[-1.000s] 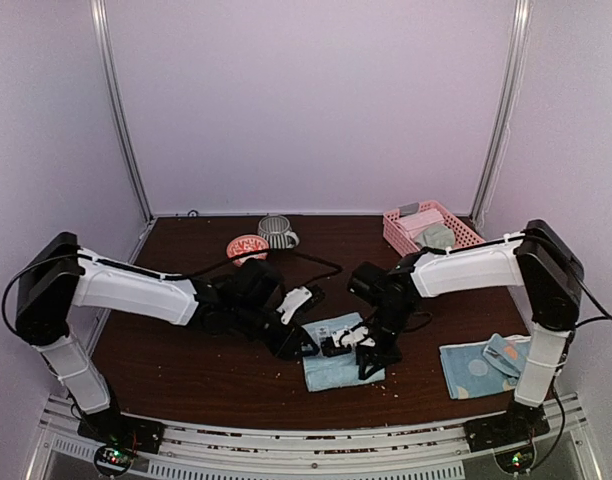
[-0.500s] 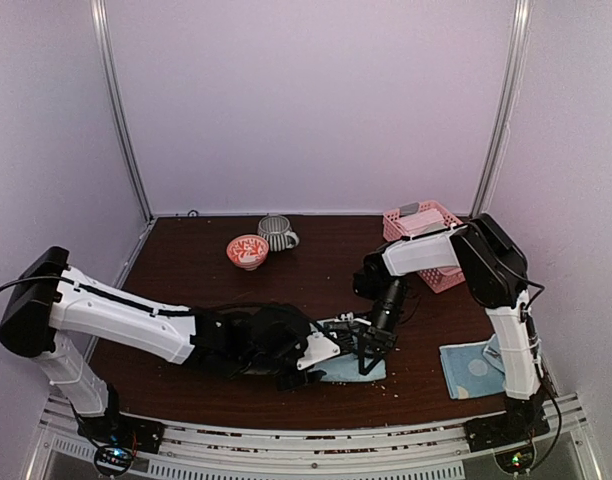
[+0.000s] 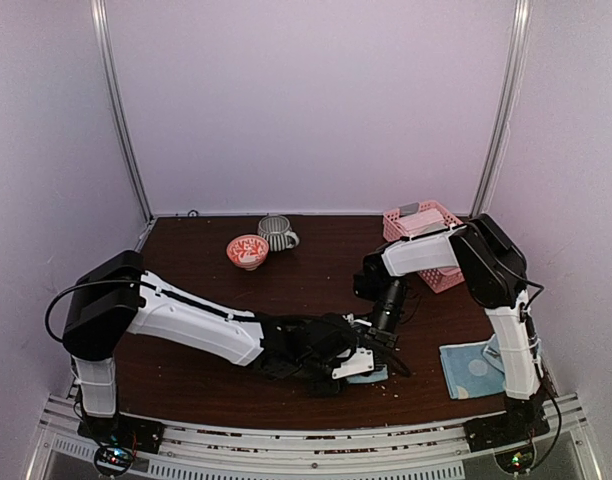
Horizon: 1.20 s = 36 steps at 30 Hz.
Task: Roll the towels
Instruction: Roll the towel at the center of the board.
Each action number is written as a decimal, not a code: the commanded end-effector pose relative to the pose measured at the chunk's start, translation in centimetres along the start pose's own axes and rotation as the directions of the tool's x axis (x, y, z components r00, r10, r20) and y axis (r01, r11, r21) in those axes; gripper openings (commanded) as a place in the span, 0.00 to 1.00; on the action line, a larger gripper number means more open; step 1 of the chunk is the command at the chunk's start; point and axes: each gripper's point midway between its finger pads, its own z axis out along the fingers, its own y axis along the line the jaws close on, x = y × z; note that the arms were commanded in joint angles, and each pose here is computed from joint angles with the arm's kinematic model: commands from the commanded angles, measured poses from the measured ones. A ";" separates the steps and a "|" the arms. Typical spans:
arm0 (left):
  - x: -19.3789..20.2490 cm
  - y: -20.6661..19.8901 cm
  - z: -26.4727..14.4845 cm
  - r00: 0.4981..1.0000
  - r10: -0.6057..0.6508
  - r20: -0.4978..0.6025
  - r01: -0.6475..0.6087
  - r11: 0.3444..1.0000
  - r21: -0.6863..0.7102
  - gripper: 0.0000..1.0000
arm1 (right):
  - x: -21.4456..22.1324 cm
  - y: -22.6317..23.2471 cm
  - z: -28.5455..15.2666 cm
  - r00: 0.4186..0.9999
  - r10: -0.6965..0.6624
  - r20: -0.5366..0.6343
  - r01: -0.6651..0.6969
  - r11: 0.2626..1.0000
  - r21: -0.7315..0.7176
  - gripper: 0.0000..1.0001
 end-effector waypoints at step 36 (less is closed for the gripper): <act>3.4 1.0 0.9 0.906 -0.404 -0.124 0.422 0.886 0.192 0.04 | -8.1 -2.9 -19.9 0.916 -0.103 0.387 -0.149 0.809 0.569 0.29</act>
